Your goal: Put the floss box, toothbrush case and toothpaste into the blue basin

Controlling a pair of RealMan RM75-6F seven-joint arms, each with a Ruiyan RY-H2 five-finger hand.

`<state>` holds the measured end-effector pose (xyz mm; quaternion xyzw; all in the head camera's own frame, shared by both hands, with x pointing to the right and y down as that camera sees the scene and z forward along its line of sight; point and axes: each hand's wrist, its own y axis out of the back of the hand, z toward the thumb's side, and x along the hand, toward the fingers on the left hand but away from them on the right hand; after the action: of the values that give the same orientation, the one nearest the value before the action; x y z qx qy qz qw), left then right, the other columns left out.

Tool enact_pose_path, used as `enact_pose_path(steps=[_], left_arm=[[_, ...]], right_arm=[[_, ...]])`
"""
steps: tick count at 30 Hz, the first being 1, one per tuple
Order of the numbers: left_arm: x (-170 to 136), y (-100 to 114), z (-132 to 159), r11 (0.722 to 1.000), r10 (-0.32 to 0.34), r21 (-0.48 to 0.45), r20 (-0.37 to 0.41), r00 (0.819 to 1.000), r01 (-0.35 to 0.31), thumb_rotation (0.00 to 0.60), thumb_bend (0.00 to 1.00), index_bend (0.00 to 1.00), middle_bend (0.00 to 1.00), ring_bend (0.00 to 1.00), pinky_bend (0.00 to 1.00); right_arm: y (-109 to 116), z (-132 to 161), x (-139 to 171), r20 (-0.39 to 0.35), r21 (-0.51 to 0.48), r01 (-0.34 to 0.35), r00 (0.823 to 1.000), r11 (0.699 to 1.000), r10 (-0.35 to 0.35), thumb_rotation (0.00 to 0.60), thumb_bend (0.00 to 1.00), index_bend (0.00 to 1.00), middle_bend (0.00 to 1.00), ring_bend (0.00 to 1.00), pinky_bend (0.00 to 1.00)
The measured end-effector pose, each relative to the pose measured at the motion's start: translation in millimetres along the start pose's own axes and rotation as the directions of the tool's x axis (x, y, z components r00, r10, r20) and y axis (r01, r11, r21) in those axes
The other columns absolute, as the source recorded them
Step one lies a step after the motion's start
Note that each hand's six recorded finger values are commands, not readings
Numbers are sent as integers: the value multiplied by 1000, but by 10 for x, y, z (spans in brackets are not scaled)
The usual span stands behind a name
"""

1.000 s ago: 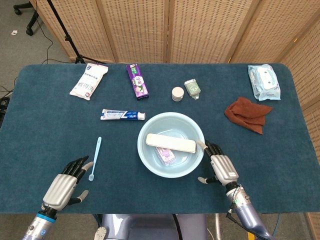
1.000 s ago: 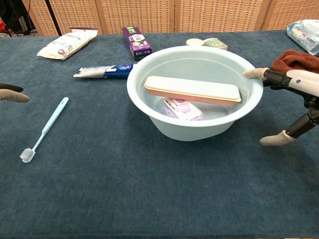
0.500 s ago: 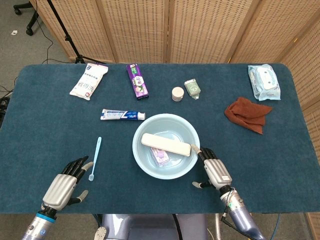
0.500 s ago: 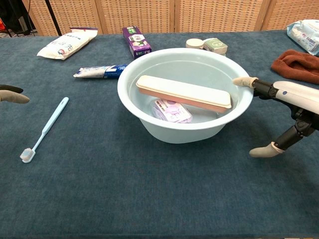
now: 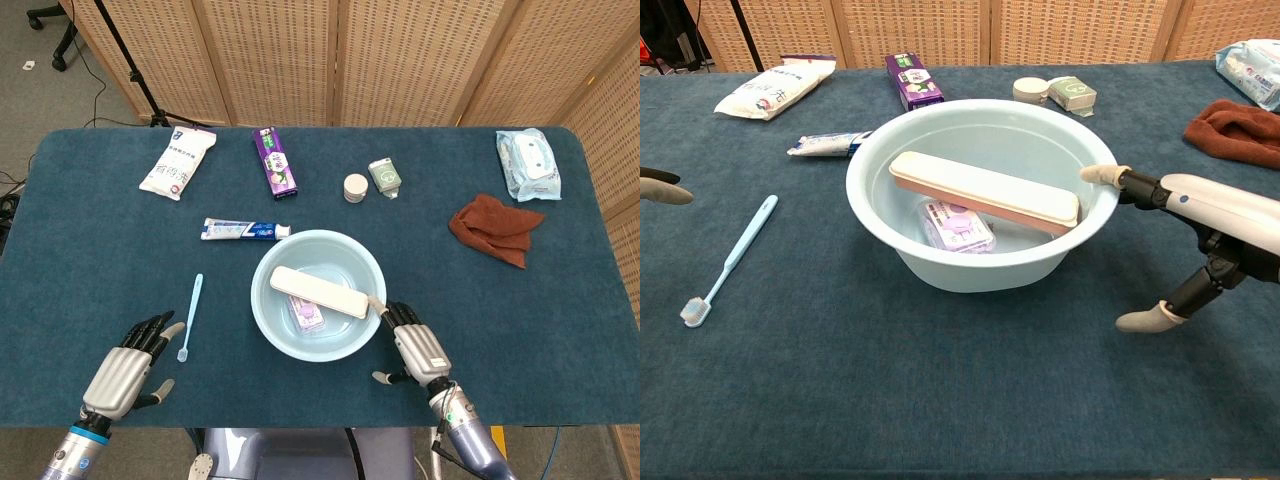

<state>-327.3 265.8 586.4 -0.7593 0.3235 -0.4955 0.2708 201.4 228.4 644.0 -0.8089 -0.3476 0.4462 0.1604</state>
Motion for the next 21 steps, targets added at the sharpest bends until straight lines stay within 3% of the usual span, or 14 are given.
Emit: enact_pose_path(steps=[21], left_arm=[[-14, 13, 13, 1000, 3, -3, 7, 1000, -3, 600, 315, 0, 0, 0, 106]], right_arm=[[-188, 226, -4, -38, -3, -34, 999, 999, 34, 600, 131, 0, 0, 0, 0]])
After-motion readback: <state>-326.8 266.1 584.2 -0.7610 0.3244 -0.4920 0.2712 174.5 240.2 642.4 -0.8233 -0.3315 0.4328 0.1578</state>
